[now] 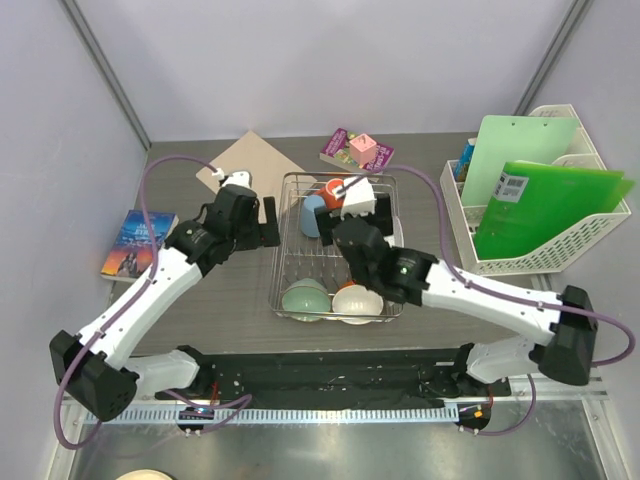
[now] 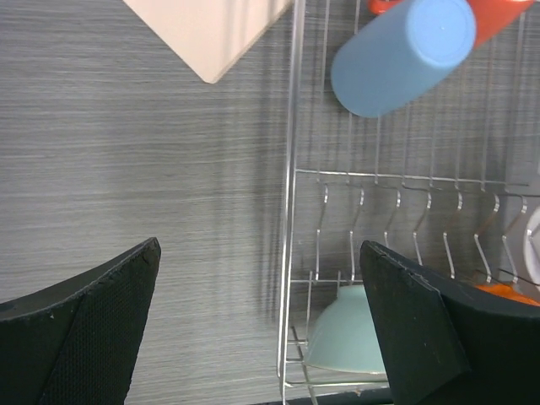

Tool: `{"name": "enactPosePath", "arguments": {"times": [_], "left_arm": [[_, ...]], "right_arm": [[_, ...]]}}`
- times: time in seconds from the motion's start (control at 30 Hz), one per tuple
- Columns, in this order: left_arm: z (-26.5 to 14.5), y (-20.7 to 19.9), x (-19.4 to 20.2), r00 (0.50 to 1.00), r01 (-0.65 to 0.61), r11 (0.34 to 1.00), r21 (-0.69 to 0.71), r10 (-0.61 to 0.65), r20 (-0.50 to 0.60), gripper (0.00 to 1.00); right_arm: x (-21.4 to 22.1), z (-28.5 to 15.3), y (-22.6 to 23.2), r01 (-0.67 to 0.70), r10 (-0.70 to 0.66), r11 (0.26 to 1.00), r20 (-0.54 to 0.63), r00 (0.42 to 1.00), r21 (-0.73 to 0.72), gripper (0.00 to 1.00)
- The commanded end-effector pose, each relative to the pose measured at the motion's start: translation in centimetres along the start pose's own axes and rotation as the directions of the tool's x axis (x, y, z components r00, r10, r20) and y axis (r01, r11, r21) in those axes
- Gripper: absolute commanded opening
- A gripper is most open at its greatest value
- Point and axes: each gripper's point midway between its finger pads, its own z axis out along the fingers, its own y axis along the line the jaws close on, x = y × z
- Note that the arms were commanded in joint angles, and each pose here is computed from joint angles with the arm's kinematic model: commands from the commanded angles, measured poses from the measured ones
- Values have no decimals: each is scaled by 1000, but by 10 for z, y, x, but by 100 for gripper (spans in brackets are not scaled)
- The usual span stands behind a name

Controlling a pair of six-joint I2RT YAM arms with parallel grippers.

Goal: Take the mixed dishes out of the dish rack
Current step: Pick up the cup from the dish rack.

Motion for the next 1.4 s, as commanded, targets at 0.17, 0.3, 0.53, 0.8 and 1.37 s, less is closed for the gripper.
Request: {"name": "enactPosePath", "arguments": {"times": [0.17,0.3,0.53,0.8,1.37], "left_arm": [[-19,5,-5,993,80,994,72,-85,78,100],[-22,11,2,994,78,995,61,-83,76,100],[-24,17,11,991,92,993,70,-98,94,100],[-22,23,17,992,85,995,45,-89,87,100],[-16,25,25,994,79,996,36,-81,69,100]], "right_arm": [[-26,78,-47,-87,99,982,-63,993,167,100],[-18,116,-42,-69,94,984,-145,985,166,100],[-4,148,11,-97,99,995,-230,968,18,100],[14,140,55,-50,25,994,-244,969,-96,100],[65,156,84,-16,-27,991,-321,947,-131,100]]}}
